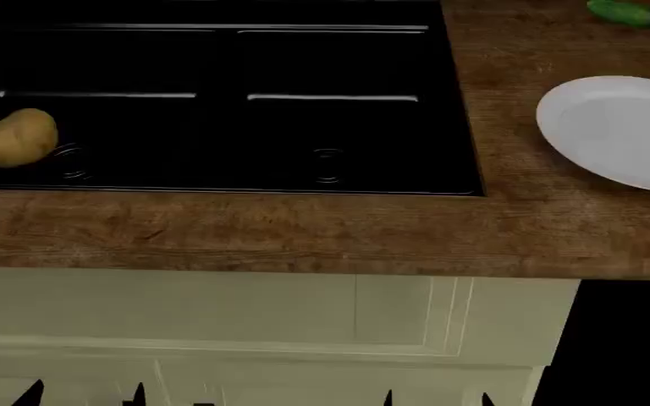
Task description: Pick the potato from the sink and place it on the plate located on the counter
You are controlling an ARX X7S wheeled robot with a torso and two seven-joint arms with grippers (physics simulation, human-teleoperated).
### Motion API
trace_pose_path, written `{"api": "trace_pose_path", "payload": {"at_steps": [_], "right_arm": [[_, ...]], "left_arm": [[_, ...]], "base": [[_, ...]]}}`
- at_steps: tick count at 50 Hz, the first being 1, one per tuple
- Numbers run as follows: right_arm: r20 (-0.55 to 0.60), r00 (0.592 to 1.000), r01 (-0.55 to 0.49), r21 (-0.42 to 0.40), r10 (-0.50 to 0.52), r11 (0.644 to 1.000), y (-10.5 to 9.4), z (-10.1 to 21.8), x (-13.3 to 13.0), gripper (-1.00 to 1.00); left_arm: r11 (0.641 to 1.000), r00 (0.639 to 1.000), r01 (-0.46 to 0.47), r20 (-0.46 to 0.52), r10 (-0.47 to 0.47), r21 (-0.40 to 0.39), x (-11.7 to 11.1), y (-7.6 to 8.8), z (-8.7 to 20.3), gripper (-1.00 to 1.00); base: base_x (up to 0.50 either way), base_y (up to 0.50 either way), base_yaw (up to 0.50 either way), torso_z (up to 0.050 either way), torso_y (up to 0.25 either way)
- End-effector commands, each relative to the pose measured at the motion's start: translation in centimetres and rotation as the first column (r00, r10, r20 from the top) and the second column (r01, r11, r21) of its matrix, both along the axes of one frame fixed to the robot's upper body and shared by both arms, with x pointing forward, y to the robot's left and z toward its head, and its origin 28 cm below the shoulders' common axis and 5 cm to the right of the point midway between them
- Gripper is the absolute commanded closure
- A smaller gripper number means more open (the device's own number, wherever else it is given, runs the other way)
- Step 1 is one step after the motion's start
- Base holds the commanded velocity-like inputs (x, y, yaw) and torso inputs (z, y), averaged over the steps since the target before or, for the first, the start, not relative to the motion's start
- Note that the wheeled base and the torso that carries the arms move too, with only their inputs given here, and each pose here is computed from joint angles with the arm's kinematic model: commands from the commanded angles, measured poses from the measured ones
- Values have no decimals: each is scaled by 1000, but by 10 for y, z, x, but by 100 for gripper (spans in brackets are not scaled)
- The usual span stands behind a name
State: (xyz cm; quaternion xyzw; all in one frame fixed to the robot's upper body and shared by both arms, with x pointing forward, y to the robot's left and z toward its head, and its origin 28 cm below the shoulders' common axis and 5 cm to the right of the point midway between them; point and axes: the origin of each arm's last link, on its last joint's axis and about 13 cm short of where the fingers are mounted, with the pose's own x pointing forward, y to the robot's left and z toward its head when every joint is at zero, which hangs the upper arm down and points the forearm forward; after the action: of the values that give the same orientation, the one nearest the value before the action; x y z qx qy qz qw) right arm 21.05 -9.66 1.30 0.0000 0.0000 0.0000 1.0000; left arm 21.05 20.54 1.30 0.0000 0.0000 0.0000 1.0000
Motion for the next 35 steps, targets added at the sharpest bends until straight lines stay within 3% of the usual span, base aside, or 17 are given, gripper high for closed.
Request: {"api": "trace_pose_path", "payload": {"at_steps": [1, 2, 4, 5, 6, 12, 15, 24, 35], "right_arm": [[0, 1000, 0, 0, 0, 1000, 0, 1, -1, -100], [-2, 998, 67, -63, -67, 996, -1, -1, 4, -100], [-15, 998, 57, -48, -58, 997, -3, 2, 6, -100], [-30, 999, 36, -86, -39, 996, -5, 2, 9, -100], [-31, 999, 42, -74, -44, 996, -7, 1, 13, -100], [-9, 999, 41, -134, -43, 990, -11, 25, 24, -100], [20, 999, 29, -160, -26, 987, -10, 46, 26, -100], [101, 995, 18, -186, 1, 982, -7, 94, 27, -100], [167, 986, 37, -204, -2, 978, -8, 137, 37, -100]], "left_arm": [[1000, 1000, 0, 0, 0, 9, -1, 0, 1, -100], [1000, 1000, 3, -4, -3, -14, -1, 0, 1, -100], [1000, 1000, -26, -11, 27, 6, -1, 0, 5, -100], [1000, 999, 7, -53, -8, -19, 0, 0, 4, -100], [999, 998, 6, -67, -9, -37, 3, 1, 6, -100], [999, 998, 18, -61, -20, -33, 6, 2, 22, -100], [1000, 999, 18, -29, -18, -5, 6, 4, 48, -100], [996, 998, 27, 52, -32, 85, 3, 4, 91, -100], [993, 989, 33, 141, -49, 115, 9, 6, 132, -100]], "base": [[0, 0, 0, 0, 0], [0, 0, 0, 0, 0], [0, 0, 0, 0, 0], [0, 0, 0, 0, 0], [0, 0, 0, 0, 0], [0, 0, 0, 0, 0], [0, 0, 0, 0, 0], [0, 0, 0, 0, 0], [0, 0, 0, 0, 0]]}}
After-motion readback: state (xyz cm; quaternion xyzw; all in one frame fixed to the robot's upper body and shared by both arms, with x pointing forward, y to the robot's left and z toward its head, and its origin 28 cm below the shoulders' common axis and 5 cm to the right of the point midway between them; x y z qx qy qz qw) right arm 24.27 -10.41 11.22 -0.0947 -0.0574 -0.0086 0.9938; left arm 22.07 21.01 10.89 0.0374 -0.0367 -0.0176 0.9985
